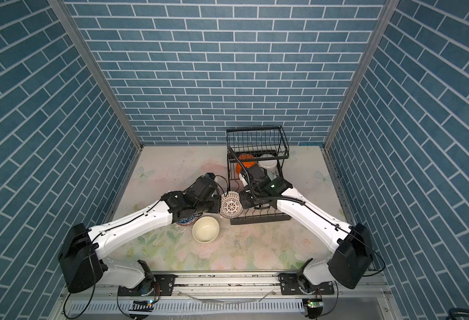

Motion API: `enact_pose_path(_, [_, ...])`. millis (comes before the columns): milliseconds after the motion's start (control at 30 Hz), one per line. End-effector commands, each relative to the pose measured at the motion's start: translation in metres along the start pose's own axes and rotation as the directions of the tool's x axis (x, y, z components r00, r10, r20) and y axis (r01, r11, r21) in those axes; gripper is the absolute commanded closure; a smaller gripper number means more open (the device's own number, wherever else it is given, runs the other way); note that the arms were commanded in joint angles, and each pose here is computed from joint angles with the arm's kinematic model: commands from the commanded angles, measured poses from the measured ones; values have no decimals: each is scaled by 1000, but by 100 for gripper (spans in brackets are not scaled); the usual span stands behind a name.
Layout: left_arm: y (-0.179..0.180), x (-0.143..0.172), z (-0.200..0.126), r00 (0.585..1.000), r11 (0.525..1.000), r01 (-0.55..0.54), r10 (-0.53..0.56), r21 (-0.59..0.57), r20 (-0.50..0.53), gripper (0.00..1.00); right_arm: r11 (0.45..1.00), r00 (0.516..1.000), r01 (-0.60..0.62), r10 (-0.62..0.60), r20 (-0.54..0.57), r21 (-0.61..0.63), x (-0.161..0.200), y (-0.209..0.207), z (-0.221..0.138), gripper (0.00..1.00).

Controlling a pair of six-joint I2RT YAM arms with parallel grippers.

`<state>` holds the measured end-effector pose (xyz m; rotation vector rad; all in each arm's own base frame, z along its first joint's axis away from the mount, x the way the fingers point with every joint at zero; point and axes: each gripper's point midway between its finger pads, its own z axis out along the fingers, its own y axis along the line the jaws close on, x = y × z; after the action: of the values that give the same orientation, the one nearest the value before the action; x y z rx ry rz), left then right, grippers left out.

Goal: Load bowls into a dish rack
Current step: Place the bowl in the dish rack.

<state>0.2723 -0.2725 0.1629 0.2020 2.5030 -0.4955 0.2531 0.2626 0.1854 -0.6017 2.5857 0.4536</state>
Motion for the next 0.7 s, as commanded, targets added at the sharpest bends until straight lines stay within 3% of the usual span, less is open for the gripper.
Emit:
enact_pose_path(0, [-17,-19,-8,998,998,-9,6,57,62,100,1000,999,6,-6,40,14,-17,4,-5,59])
enact_pose_path(500, [-20,-22,-8,998,998,-15,10,69,69,100,997,999,27,-29,28,65,-22,-2,15,75])
enact_pose_path(600, [-19,-22,-7,998,998,-13,9,68,69,100,997,999,28,-31,32,73,-23,-2,17,84])
enact_pose_path(667, [-19,-22,-7,998,998,-13,9,68,69,100,996,999,28,-31,36,81,-24,-4,18,97])
